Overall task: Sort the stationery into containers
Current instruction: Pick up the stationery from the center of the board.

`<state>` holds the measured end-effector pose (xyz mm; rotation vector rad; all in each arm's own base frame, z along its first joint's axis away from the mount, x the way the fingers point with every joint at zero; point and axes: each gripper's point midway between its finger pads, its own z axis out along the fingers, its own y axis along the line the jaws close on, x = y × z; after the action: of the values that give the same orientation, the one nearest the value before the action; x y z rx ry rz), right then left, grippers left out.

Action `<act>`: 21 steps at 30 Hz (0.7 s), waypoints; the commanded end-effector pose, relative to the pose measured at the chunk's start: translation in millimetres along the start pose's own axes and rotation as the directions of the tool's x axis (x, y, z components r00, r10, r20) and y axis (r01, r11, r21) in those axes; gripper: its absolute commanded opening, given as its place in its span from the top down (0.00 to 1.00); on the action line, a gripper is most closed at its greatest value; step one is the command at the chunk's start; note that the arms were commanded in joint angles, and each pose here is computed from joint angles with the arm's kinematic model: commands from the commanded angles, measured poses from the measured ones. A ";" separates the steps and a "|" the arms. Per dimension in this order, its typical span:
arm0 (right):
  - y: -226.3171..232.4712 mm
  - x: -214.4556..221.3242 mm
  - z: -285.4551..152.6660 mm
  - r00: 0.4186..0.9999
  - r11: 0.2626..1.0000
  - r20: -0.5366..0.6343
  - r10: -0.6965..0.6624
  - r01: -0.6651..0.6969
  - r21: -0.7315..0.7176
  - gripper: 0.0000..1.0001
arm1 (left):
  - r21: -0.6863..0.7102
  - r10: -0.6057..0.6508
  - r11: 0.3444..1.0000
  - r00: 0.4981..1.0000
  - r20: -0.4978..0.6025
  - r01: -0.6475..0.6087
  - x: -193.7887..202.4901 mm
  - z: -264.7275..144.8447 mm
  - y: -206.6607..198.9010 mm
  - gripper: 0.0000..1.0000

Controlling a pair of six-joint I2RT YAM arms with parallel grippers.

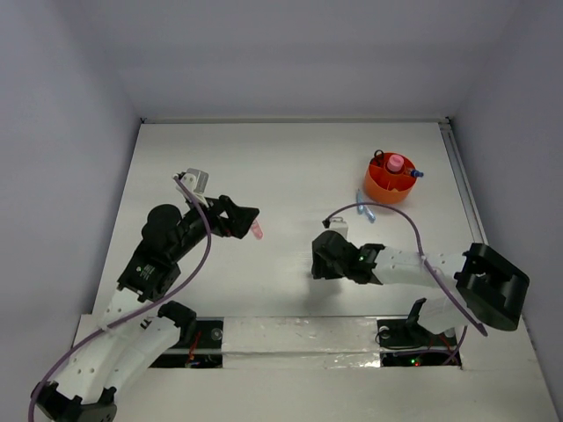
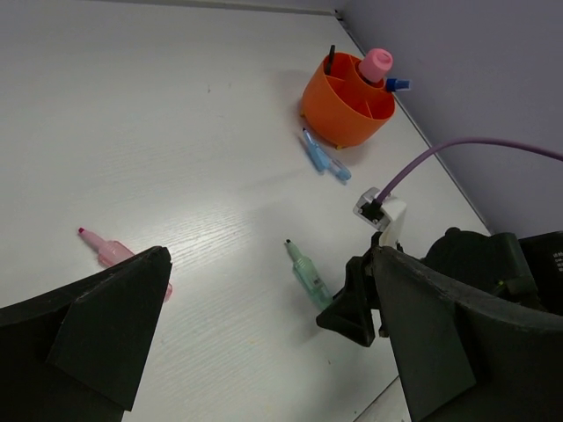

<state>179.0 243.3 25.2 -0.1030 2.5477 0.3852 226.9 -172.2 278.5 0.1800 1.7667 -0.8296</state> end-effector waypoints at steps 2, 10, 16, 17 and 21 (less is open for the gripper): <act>-16.3 9.1 12.2 1.000 0.995 -0.009 -0.028 0.029 0.101 0.45 | 0.033 -0.023 0.999 0.999 0.049 0.021 -10.1 0.8 -6.2 0.01; -24.6 15.7 11.5 0.997 0.983 -0.040 -0.066 0.072 0.170 0.77 | 0.023 -0.091 0.996 0.995 0.030 0.090 1.0 3.5 -2.4 0.01; 2.3 -28.9 -27.3 0.990 0.992 0.088 -0.111 0.105 0.070 0.90 | 0.093 -0.199 0.975 0.979 -0.044 0.203 36.5 17.3 -6.2 0.17; 9.4 -37.6 -34.2 0.987 0.993 0.118 -0.112 0.108 0.038 0.90 | 0.112 -0.215 0.969 0.974 -0.064 0.221 44.9 19.3 -9.7 0.23; 36.9 -69.0 -57.4 0.963 0.984 0.235 -0.132 0.155 -0.082 0.92 | 0.129 -0.252 0.956 0.963 -0.099 0.264 63.1 27.2 -13.8 0.31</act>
<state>187.2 239.7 71.8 -0.2072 2.4219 0.3373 219.8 -201.7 209.3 0.0742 1.9080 -1.0413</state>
